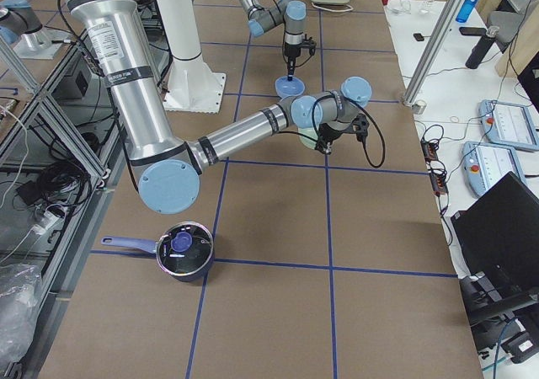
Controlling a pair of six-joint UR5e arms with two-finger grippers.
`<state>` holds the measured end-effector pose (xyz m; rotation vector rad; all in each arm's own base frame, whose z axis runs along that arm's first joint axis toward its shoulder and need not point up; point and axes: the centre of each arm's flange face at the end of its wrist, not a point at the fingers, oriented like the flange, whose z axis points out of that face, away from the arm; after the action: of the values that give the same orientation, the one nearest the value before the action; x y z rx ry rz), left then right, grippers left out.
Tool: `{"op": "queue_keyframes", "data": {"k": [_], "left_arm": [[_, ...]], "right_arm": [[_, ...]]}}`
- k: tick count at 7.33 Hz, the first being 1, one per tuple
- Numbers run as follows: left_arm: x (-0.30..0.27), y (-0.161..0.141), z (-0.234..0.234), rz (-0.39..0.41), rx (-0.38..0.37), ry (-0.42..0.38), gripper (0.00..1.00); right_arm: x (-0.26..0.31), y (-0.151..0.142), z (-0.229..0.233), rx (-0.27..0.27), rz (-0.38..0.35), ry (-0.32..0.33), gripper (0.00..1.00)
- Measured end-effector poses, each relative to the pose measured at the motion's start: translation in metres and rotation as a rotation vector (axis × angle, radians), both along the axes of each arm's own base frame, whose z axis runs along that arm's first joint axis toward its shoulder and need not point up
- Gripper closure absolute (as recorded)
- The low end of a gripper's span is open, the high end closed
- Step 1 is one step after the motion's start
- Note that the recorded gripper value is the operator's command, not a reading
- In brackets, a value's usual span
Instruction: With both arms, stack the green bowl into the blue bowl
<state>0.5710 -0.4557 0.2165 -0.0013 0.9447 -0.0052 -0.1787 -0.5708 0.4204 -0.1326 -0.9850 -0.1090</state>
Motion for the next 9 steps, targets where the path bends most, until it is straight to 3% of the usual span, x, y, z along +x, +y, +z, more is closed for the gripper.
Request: {"op": "queue_keyframes", "data": {"k": [1, 2, 3, 7, 9], "left_arm": [[0.001, 0.000, 0.001, -0.001, 0.005, -0.002, 1.00], [0.002, 0.002, 0.001, 0.002, 0.012, 0.003, 0.59], [0.003, 0.005, 0.001, 0.008, 0.023, 0.016, 0.03], [-0.033, 0.018, 0.000, 0.029, 0.027, 0.084, 0.02], [-0.109, -0.009, 0.028, 0.048, 0.034, 0.112, 0.02]], "right_arm": [[0.000, 0.000, -0.001, 0.000, 0.000, 0.000, 1.00], [0.000, 0.000, -0.001, 0.000, 0.000, 0.000, 1.00], [0.000, 0.000, -0.001, 0.000, 0.000, 0.000, 1.00], [-0.025, -0.005, -0.034, -0.019, 0.012, -0.012, 1.00], [-0.081, 0.006, -0.088, -0.055, 0.005, -0.026, 1.00]]}}
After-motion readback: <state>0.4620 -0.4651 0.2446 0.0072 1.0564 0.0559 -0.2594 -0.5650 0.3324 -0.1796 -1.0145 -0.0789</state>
